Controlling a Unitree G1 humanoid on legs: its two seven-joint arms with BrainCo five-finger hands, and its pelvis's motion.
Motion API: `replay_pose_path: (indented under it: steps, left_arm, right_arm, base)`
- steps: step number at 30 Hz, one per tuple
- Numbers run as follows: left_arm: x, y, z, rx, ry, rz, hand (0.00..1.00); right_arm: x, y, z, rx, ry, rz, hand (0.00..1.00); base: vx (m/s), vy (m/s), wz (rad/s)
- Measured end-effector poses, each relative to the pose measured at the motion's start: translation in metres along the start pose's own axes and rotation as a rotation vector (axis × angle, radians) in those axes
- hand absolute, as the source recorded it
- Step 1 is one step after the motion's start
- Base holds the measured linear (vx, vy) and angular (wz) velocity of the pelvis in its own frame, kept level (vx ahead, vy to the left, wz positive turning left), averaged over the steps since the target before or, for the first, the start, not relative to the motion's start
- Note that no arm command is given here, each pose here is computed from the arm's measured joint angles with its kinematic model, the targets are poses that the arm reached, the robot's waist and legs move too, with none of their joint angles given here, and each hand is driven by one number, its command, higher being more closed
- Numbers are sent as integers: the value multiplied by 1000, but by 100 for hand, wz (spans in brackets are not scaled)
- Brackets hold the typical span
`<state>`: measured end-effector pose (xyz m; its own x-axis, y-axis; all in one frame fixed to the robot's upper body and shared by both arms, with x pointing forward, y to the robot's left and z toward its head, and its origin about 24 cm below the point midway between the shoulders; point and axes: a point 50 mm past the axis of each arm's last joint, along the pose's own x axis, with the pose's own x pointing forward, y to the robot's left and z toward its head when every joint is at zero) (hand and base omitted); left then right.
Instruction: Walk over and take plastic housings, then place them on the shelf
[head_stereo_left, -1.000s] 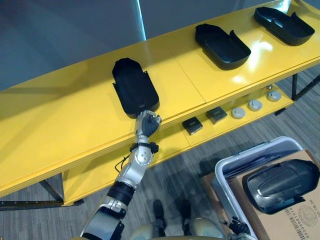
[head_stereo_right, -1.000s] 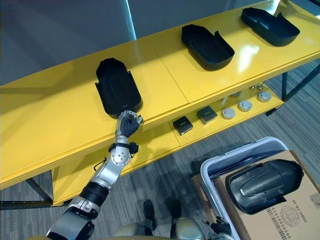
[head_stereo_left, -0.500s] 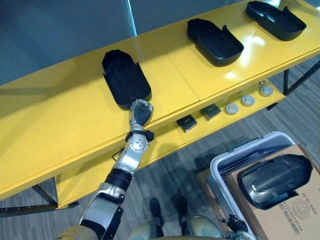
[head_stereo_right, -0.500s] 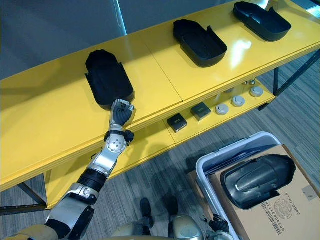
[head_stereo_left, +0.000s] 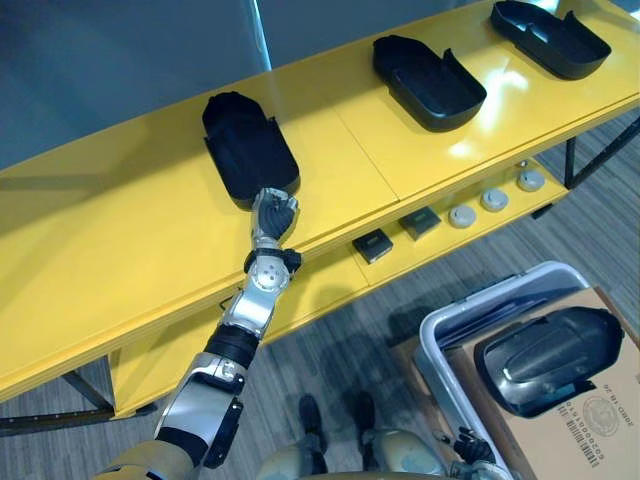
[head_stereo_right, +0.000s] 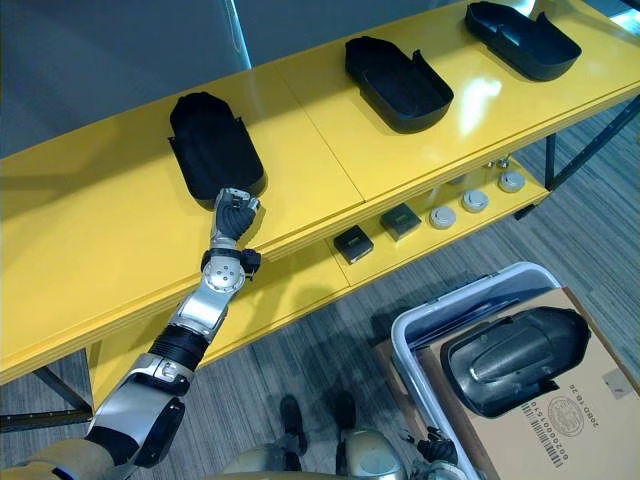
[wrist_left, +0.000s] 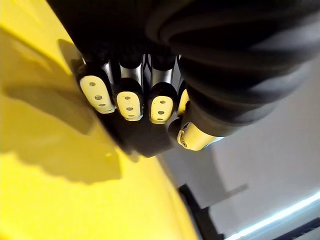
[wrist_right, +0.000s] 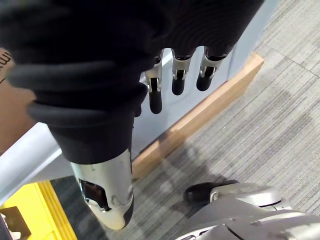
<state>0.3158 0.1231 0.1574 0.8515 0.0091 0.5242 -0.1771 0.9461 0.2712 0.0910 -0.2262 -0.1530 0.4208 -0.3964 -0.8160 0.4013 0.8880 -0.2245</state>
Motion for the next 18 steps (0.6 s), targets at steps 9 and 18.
replay_pose_path:
  steps: [9,18]
  left_arm:
    - [-54,130,18,1,-124,547,100]
    - [-184,179,-71,199,511,828,100]
  right_arm:
    - [-2,-8,-13,-28,47,-7,0]
    - [0,0,-5,-25,31,19,0]
  base:
    - [14,28,15]
    - [3,26,19]
